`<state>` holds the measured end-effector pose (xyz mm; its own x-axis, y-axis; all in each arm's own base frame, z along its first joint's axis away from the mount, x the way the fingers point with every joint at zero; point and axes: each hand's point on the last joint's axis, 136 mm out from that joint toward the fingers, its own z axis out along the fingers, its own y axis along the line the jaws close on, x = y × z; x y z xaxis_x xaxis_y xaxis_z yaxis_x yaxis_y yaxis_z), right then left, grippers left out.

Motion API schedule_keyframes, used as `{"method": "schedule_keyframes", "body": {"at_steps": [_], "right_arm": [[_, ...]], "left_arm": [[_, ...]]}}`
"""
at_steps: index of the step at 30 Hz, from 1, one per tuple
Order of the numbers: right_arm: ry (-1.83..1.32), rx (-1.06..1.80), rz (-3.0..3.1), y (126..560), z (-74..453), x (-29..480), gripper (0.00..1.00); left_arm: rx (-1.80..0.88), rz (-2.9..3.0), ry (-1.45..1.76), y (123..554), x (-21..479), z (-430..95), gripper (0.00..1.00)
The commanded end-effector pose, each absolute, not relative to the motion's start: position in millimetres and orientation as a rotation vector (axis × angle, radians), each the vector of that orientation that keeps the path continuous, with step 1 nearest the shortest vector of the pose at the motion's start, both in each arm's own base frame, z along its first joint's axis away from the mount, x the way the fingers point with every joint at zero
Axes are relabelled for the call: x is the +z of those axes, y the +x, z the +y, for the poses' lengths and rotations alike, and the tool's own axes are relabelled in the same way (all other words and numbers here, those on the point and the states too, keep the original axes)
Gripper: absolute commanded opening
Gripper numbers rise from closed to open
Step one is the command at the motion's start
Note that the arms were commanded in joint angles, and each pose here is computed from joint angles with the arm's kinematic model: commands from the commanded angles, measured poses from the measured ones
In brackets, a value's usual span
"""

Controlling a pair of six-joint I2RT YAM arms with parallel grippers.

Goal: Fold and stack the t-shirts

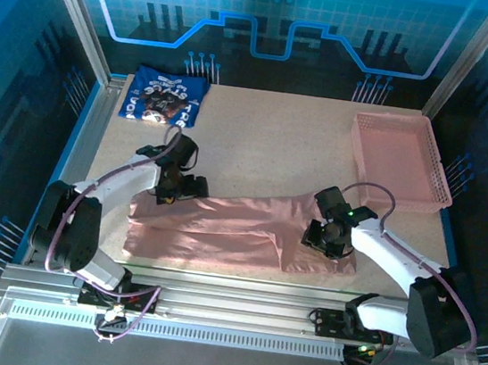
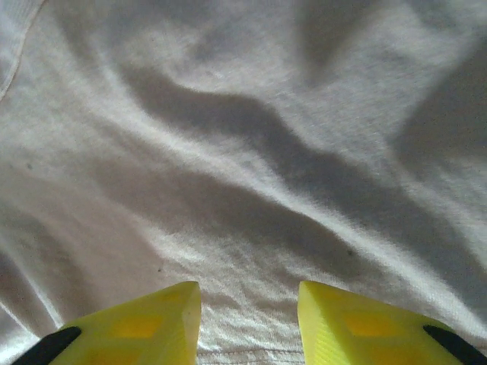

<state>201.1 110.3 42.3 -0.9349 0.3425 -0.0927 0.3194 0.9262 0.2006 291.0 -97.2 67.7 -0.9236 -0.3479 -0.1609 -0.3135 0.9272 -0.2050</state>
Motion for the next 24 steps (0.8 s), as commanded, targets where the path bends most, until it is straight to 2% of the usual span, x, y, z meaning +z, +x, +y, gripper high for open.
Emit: {"method": "schedule_keyframes", "body": {"at_steps": [1,8,12,13,15,16,18,24], "right_arm": [[0.607,0.214,2.928,207.2,106.9,42.0,0.37],[0.649,0.134,2.979,210.4,110.8,23.6,0.34],[0.673,0.074,2.977,227.0,112.9,15.5,0.33],[0.673,0.064,2.974,233.8,114.5,14.2,0.33],[0.659,0.050,2.973,255.1,120.2,12.8,0.34],[0.656,0.029,2.981,266.8,122.4,10.1,0.34],[0.657,0.007,3.007,289.1,127.7,4.4,0.34],[0.629,0.003,2.980,394.1,146.6,4.2,0.42]], "left_arm": [[-0.210,2.937,-0.689,273.4,54.6,-73.1,0.87],[-0.135,2.954,-0.842,259.1,27.2,-46.7,0.85],[-0.084,2.928,-0.914,254.7,11.0,-33.2,0.85],[-0.077,2.919,-0.938,254.9,7.8,-29.7,0.78],[-0.061,2.893,-0.985,256.2,5.6,-22.1,0.66],[-0.039,2.872,-0.998,257.5,7.7,-17.2,0.67],[-0.006,2.829,-1.009,262.5,14.1,-8.6,0.74],[-0.106,2.779,-1.119,277.0,17.0,-3.3,0.75]]}}
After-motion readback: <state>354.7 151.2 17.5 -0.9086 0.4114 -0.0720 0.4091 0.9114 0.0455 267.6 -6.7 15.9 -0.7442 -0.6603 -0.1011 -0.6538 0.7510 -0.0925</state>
